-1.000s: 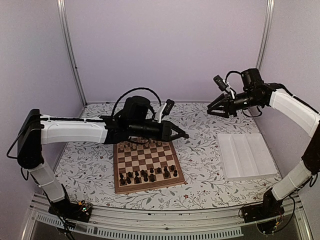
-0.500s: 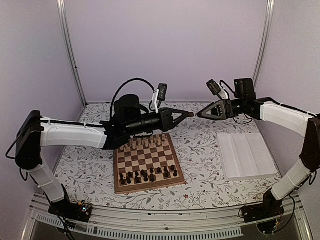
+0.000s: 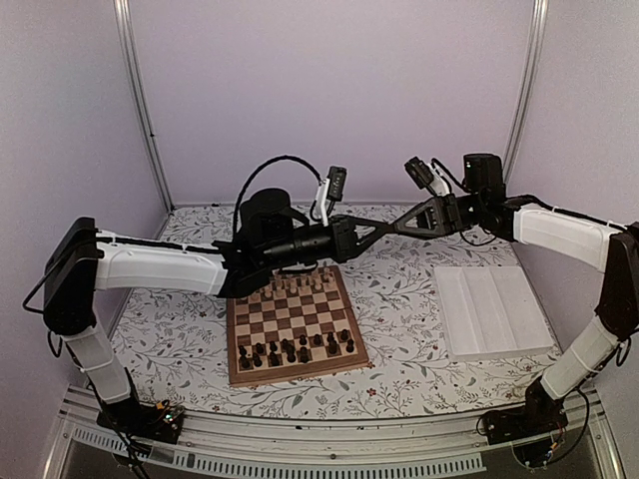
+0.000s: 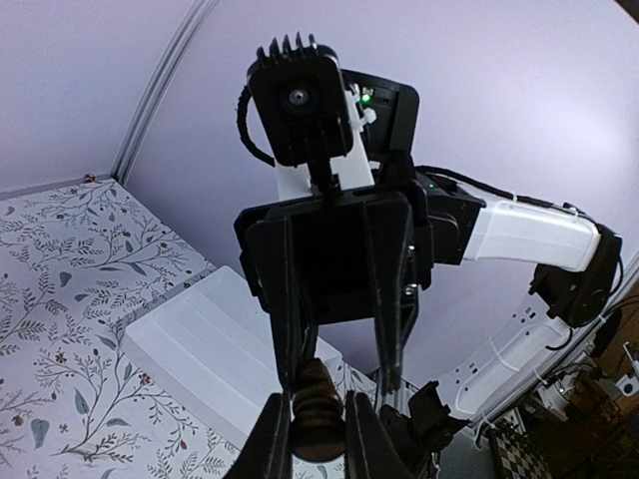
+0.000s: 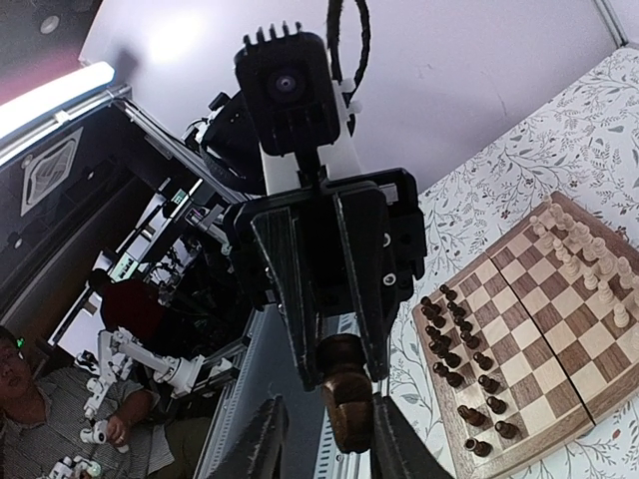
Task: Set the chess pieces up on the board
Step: Adjust the chess piece.
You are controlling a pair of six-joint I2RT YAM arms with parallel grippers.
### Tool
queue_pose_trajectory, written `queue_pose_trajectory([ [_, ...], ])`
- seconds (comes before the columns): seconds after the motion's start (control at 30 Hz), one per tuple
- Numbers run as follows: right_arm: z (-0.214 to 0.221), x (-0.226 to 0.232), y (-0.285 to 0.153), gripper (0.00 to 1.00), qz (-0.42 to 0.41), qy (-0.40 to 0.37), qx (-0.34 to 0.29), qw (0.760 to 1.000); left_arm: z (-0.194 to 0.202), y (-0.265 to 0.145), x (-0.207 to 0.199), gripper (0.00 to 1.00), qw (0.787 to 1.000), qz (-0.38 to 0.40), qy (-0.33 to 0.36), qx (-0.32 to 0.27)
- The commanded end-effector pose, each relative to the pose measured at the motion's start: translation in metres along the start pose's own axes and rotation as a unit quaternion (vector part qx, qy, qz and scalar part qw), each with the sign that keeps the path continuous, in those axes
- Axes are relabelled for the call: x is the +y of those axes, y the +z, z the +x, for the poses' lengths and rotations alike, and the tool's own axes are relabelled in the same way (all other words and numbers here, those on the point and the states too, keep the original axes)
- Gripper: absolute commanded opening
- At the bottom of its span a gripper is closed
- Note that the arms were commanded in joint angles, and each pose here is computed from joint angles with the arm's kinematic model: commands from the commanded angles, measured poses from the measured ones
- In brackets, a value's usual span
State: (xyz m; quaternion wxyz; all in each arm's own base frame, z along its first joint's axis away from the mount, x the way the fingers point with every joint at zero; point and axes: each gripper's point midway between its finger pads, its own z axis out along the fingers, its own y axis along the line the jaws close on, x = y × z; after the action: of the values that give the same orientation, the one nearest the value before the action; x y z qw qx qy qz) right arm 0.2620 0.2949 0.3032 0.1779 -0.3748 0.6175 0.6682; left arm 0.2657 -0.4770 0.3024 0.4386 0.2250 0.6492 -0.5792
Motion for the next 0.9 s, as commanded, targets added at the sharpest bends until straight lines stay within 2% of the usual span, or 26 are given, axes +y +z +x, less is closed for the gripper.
queue_pose_trajectory([
  [0.0, 0.0, 0.004, 0.003, 0.24, -0.017, -0.002, 0.006, 1.0, -0.001, 0.009, -0.008, 0.1, 1.0, 0.015, 0.007, -0.002],
  [0.1, -0.001, 0.004, 0.003, 0.08, -0.014, -0.005, 0.005, 1.0, 0.002, 0.011, -0.005, 0.14, 1.0, 0.01, 0.006, 0.005],
  [0.2, -0.006, -0.002, -0.002, 0.0, 0.011, -0.001, -0.007, 1.0, -0.003, 0.006, -0.003, 0.27, 0.999, -0.013, 0.028, 0.01],
  [0.3, -0.014, -0.015, -0.008, 0.0, 0.099, -0.012, -0.007, 0.995, -0.022, -0.01, 0.0, 0.37, 0.993, -0.075, 0.091, 0.021],
  [0.33, -0.014, -0.02, -0.008, 0.0, 0.133, -0.063, 0.008, 0.989, -0.031, -0.019, 0.002, 0.41, 0.988, -0.102, 0.113, 0.023],
  [0.4, -0.013, -0.026, -0.006, 0.0, 0.185, -0.114, 0.041, 0.975, -0.05, -0.042, 0.015, 0.47, 0.975, -0.161, 0.152, 0.031],
  [0.5, -0.005, -0.034, 0.0, 0.0, 0.241, -0.163, 0.096, 0.952, -0.077, -0.082, 0.041, 0.53, 0.951, -0.244, 0.186, 0.039],
  [0.67, 0.006, -0.044, 0.017, 0.0, 0.289, -0.232, 0.167, 0.914, -0.118, -0.153, 0.09, 0.6, 0.902, -0.37, 0.221, 0.022],
  [0.77, 0.014, -0.043, 0.037, 0.0, 0.3, -0.26, 0.207, 0.894, -0.135, -0.189, 0.115, 0.61, 0.875, -0.425, 0.23, -0.001],
  [0.87, 0.03, -0.048, 0.054, 0.0, 0.305, -0.279, 0.255, 0.874, -0.143, -0.214, 0.127, 0.62, 0.867, -0.442, 0.231, -0.021],
])
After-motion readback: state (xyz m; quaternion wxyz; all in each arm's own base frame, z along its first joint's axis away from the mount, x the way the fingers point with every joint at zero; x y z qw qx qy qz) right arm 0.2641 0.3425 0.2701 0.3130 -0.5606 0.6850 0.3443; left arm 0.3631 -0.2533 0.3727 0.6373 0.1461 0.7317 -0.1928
